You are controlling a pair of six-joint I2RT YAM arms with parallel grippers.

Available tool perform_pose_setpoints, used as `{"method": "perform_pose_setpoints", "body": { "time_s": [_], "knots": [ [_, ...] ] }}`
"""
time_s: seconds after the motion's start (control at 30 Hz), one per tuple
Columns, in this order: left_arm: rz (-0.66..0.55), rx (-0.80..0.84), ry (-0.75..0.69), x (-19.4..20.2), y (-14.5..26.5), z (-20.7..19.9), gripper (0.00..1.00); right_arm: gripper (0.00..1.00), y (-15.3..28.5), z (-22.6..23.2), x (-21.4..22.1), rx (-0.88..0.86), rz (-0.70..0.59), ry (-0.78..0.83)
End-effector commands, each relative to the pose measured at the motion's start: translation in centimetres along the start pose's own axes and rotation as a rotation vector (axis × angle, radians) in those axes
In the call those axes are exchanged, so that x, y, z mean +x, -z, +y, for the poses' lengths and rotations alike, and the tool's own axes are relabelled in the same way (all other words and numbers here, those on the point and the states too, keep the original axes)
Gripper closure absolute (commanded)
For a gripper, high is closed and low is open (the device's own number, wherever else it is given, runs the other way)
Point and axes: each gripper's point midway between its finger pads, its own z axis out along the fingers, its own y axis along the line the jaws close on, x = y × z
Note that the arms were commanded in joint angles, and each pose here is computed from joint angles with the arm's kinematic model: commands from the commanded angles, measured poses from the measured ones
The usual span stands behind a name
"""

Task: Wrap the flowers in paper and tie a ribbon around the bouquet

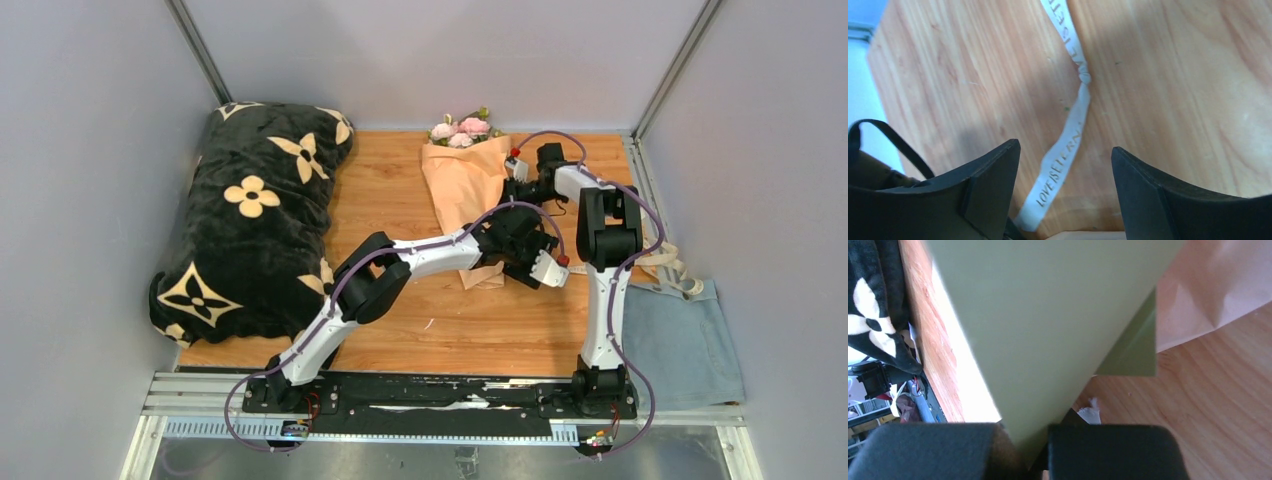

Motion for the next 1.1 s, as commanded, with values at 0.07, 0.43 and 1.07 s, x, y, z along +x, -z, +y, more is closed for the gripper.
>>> {"method": "perform_pose_setpoints", "body": {
  "time_s": [0.07, 0.43, 1.07],
  "knots": [
    [-0.054, -0.062, -0.159, 0.0, -2.0, 1.2, 0.24, 1.00, 0.6, -3.4, 1.2, 0.112, 0.071, -0.005],
    [-0.049, -0.084, -0.282, 1.3, -3.7, 0.2, 0.66, 1.00, 1.0, -5.3, 1.9, 0.194, 0.132, -0.008],
    [0.011, -0.037, 0.186, 0.6, -0.8, -0.5, 1.00, 1.00, 2.6, -2.1, 0.9, 0.120, 0.043, -0.008]
  ]
}}
